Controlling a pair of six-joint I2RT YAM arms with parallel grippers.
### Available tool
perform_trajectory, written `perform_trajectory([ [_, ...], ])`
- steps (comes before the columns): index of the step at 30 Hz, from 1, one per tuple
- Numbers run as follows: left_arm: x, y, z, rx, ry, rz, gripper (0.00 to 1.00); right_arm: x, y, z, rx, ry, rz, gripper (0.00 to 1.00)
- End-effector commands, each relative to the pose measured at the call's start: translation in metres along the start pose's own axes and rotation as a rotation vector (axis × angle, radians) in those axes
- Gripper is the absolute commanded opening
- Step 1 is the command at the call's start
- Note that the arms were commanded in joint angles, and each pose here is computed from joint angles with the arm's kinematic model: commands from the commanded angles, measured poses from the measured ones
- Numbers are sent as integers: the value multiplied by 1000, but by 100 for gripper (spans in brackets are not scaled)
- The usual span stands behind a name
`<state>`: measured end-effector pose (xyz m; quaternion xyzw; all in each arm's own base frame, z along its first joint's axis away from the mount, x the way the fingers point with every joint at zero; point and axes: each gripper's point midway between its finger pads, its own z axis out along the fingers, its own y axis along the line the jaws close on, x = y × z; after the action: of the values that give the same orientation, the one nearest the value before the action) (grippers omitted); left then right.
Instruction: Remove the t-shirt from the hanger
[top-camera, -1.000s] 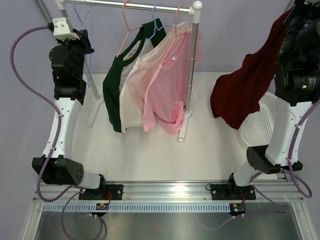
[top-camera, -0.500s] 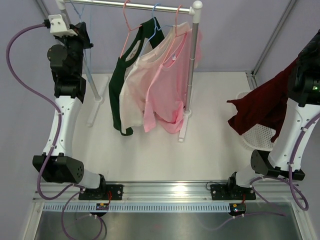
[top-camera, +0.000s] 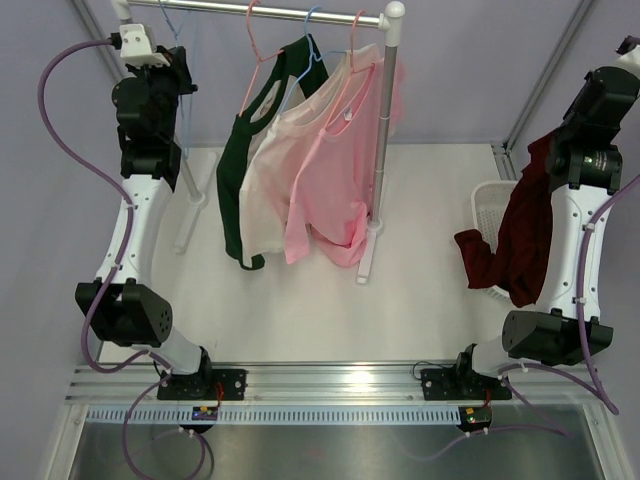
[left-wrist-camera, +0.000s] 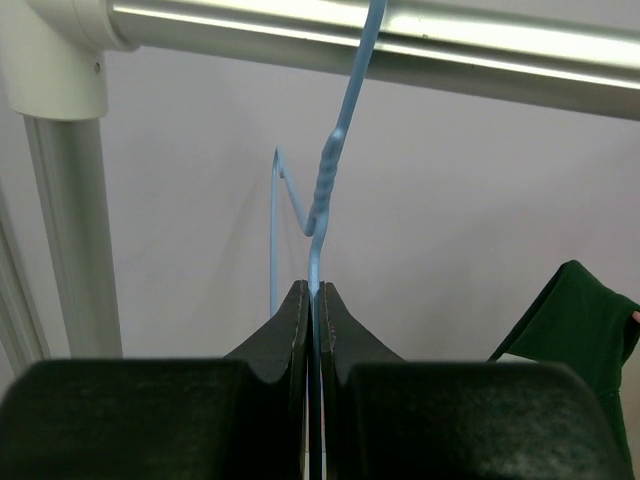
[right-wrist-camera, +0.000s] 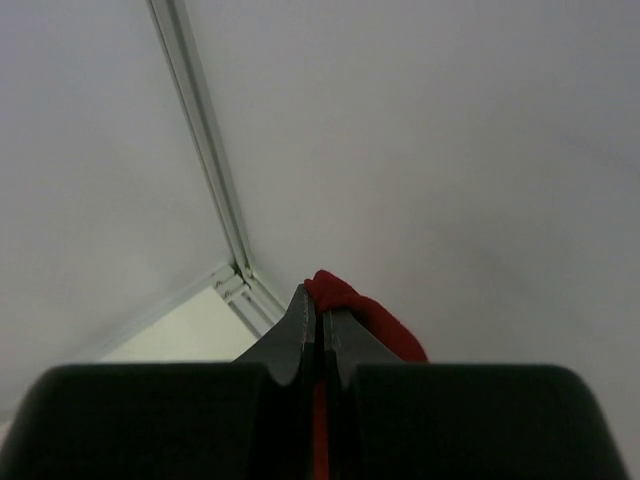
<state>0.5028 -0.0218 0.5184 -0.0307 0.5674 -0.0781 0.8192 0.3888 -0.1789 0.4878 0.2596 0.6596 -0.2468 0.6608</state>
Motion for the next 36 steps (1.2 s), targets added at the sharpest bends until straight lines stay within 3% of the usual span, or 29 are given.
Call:
perform_trajectory([
  [1,-52,-8,0,29,-140,17,0,-29,-5,-9,-12,-55,104,0],
  [6,-43,-5,2,17,-124,17,0,10,-8,-1,30,56,84,0],
  [7,-42,-3,2,8,-126,16,0,18,-6,0,26,81,85,7],
  [10,-38,-1,4,2,-117,19,0,36,4,2,-6,157,91,9],
  [11,-37,-2,5,6,-114,19,0,38,6,2,-12,167,94,36],
  [13,-36,-2,4,6,-111,16,15,36,11,-1,-46,169,104,96],
  [14,-35,-2,3,4,-111,14,24,33,11,-3,-55,165,109,98],
  [15,-36,-1,2,3,-113,13,31,26,13,-7,-77,146,117,98],
  [18,-42,7,-4,-46,-134,15,39,12,13,-13,-94,119,120,98],
  [24,-61,10,-16,-80,-149,34,40,1,13,-24,-129,100,121,98],
  [32,-104,24,-67,-225,-228,68,40,-16,33,-46,-294,89,142,98],
  [36,-125,5,-91,-232,-268,125,40,-12,38,-50,-320,124,126,98],
])
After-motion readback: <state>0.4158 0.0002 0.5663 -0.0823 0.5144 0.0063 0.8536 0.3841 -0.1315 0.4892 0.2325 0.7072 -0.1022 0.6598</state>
